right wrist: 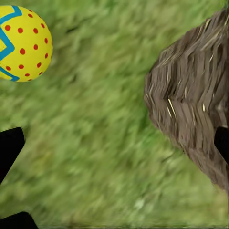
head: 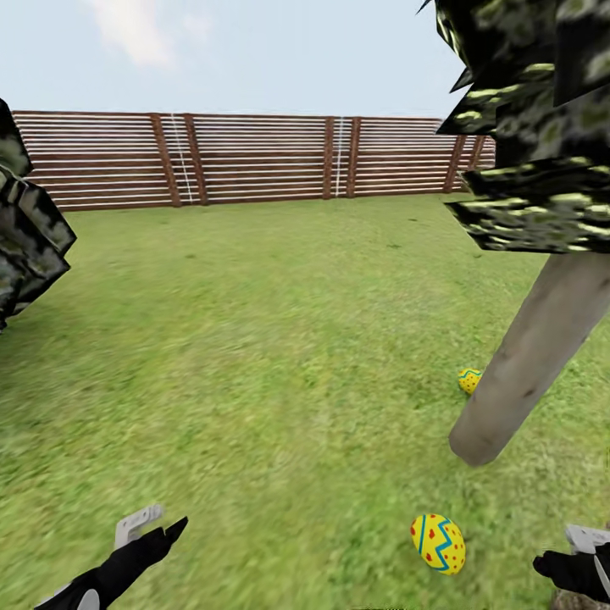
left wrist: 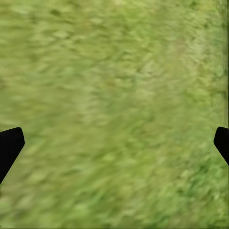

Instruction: Take the three Easter eggs out of the wicker basket on the lawn in the garden, then place them on the lawn next to a single tree (choose any tree) so that all three eggs are next to the same tree and none are left in the basket.

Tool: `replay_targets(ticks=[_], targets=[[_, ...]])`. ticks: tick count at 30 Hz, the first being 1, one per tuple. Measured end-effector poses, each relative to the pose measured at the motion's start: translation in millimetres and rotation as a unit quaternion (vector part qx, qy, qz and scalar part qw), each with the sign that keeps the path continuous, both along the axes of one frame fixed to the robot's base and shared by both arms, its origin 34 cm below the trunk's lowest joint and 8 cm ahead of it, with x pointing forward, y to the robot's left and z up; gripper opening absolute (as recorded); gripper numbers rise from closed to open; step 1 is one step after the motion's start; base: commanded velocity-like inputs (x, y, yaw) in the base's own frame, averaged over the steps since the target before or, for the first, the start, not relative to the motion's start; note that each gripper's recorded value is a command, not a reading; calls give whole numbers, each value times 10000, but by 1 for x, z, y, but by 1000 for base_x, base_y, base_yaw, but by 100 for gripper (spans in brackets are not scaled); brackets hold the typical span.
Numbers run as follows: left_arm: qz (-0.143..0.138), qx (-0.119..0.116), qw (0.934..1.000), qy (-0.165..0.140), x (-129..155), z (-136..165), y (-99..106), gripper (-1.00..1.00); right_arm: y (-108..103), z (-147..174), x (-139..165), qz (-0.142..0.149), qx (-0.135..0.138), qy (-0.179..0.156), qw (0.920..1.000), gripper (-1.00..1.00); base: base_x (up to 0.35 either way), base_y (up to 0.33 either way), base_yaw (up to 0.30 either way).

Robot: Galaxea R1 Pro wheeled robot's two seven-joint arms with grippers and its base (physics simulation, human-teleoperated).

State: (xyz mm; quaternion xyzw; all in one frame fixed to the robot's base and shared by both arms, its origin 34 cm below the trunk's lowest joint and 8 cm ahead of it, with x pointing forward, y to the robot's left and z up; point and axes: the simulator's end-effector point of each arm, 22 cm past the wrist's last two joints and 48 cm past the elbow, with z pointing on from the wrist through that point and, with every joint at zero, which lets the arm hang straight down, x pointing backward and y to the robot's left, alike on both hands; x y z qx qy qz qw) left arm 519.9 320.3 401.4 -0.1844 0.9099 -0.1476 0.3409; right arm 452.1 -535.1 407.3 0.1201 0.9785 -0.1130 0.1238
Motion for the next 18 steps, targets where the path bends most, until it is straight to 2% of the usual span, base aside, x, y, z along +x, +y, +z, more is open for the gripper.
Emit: replay_targets(ticks=[18], targets=[[-25, 3, 10000, -59, 11, 44, -2, 100, 0, 43, 11, 5, -2, -58, 10000, 100, -2, 15, -257]])
